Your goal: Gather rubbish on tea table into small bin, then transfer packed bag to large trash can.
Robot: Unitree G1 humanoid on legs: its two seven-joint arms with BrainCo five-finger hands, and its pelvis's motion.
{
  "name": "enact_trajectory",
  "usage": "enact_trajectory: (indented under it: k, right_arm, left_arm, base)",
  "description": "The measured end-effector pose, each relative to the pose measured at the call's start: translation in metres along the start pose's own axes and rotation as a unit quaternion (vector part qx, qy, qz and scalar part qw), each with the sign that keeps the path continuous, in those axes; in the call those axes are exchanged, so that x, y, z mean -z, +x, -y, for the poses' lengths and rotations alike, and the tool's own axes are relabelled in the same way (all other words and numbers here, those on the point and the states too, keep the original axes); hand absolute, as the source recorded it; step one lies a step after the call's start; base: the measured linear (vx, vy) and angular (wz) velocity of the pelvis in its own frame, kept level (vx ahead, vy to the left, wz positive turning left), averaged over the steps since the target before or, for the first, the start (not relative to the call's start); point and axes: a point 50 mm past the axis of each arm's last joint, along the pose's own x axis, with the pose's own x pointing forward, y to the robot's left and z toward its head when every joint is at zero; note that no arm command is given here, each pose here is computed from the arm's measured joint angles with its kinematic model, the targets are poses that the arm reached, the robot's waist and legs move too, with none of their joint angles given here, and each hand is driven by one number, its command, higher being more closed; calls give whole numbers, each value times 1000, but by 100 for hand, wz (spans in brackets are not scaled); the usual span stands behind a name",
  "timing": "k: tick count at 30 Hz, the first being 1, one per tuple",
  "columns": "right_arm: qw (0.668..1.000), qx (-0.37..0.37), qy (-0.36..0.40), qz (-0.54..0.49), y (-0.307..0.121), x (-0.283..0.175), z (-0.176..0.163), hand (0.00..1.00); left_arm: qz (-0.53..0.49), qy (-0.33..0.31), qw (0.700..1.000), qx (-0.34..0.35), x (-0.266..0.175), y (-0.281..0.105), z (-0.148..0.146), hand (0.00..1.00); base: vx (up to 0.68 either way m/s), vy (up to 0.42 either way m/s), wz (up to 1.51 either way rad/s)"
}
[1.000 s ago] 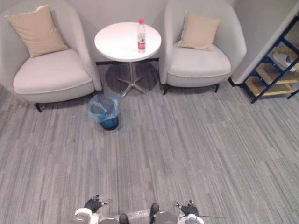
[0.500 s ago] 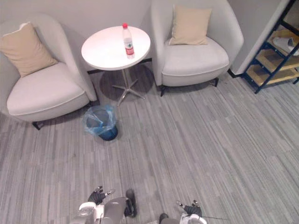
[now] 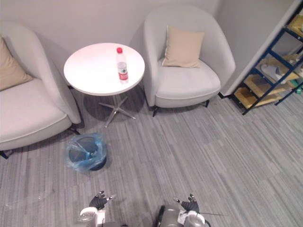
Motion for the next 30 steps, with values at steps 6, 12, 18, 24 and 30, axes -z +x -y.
enact_trajectory:
  k: [6,12,18,24,30]
  right_arm:
    - [1000,15,-11,9,3,-7,14,0]
    - [1000,3,-11,0,0,2,3,0]
    - [1000,10,5,0,1,0,2,0]
    - [1000,-12,2,-9,-1,4,-12,0]
    - [1000,-9,-18,-10,0,5,-4,0]
  left_arm:
    - [-16,-46,999,5,6,-1,15,0]
    - [39,-70,997,-7,-20,0,9,0]
    - [47,-68,997,1,-23,1,15,0]
    - [25,-47,998,-14,-14,2,-1,0]
    - [-6,-14,1000,-7,2,0,-2,0]
  base:
    - [415,-260,25]
    - [264,-129,8]
    - [408,77,9]
    - [412,159,-10]
    - [325,53,30]
